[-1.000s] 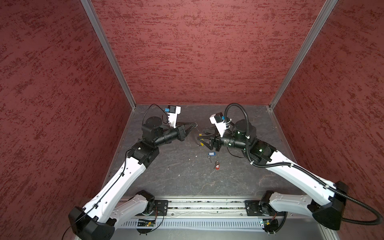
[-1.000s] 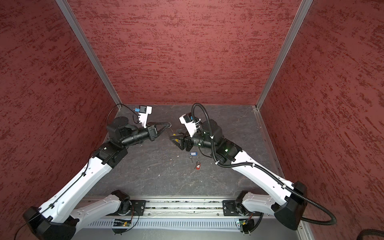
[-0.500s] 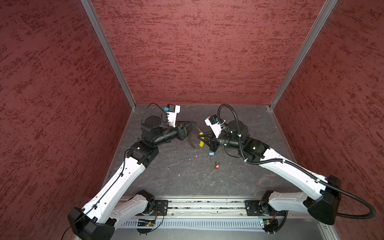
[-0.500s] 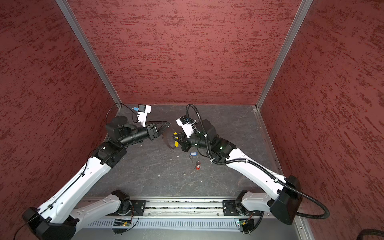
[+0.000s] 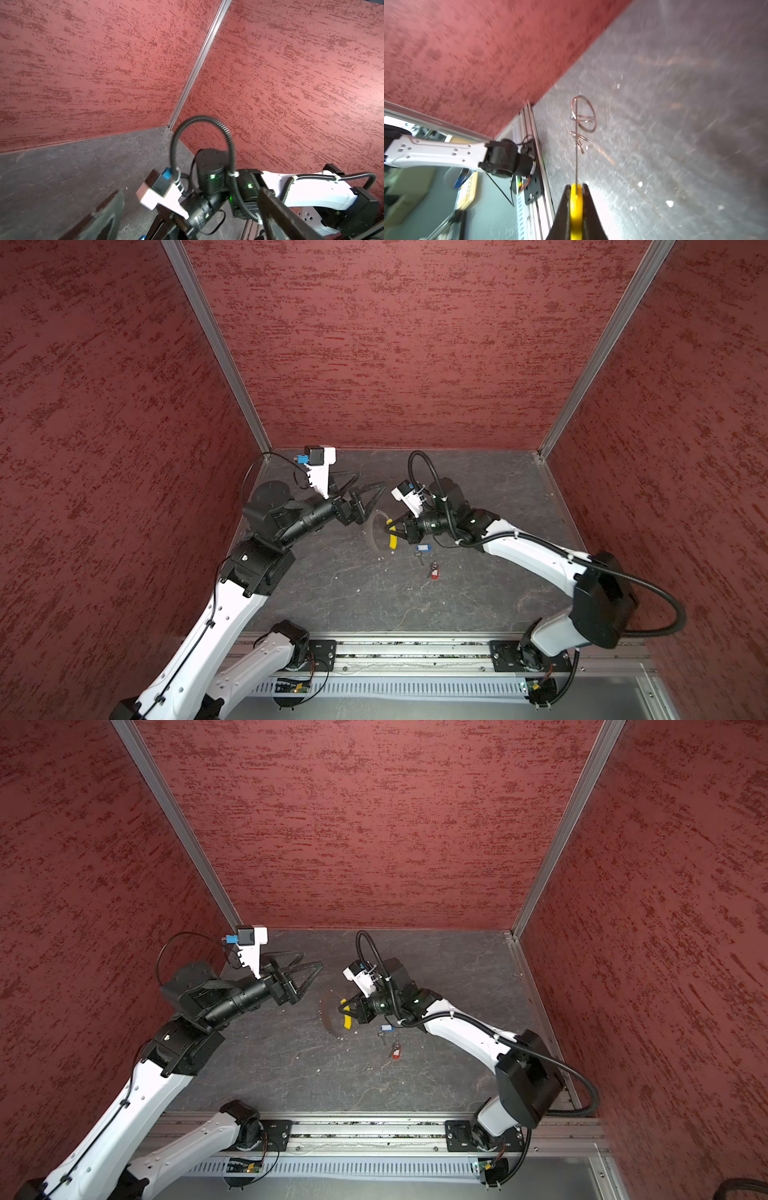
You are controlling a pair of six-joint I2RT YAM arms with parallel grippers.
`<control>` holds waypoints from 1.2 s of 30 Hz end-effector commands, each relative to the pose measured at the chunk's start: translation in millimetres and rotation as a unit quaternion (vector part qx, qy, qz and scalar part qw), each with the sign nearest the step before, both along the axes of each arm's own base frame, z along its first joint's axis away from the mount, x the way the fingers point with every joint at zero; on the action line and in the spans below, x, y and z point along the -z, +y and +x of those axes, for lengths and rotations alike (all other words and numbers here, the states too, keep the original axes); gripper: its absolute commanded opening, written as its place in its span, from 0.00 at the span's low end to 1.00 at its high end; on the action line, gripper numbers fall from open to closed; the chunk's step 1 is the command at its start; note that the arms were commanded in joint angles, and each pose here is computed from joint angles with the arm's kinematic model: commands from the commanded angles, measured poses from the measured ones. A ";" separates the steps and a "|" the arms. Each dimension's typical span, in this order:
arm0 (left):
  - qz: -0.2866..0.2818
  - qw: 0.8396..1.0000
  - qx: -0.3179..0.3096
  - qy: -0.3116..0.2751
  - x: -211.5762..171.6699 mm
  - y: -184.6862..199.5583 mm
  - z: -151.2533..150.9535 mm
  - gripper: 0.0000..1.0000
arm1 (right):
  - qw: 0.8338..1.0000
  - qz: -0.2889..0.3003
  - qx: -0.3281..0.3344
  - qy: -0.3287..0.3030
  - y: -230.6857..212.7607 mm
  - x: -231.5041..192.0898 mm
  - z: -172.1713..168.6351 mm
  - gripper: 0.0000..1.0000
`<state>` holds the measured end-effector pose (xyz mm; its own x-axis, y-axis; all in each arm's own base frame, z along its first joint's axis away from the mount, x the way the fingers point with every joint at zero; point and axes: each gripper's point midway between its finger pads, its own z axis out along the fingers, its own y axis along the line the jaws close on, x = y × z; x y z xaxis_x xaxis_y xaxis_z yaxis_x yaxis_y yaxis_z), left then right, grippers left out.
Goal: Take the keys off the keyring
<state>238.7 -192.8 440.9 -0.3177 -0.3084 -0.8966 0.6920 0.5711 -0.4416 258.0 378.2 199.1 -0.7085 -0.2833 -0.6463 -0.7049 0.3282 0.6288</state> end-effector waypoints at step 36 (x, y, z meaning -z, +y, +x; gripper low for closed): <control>0.019 0.999 -0.037 0.027 33.2 5.8 16.7 0.99 | 0.975 -0.098 0.179 -0.090 -32.4 22.1 72.6 0.82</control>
<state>249.5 -191.6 411.9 -0.3605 -0.2988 -0.8836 0.6431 0.6065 -0.4675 310.1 358.6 126.8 -0.7620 -0.2638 -0.5915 -0.5998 0.6319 0.4909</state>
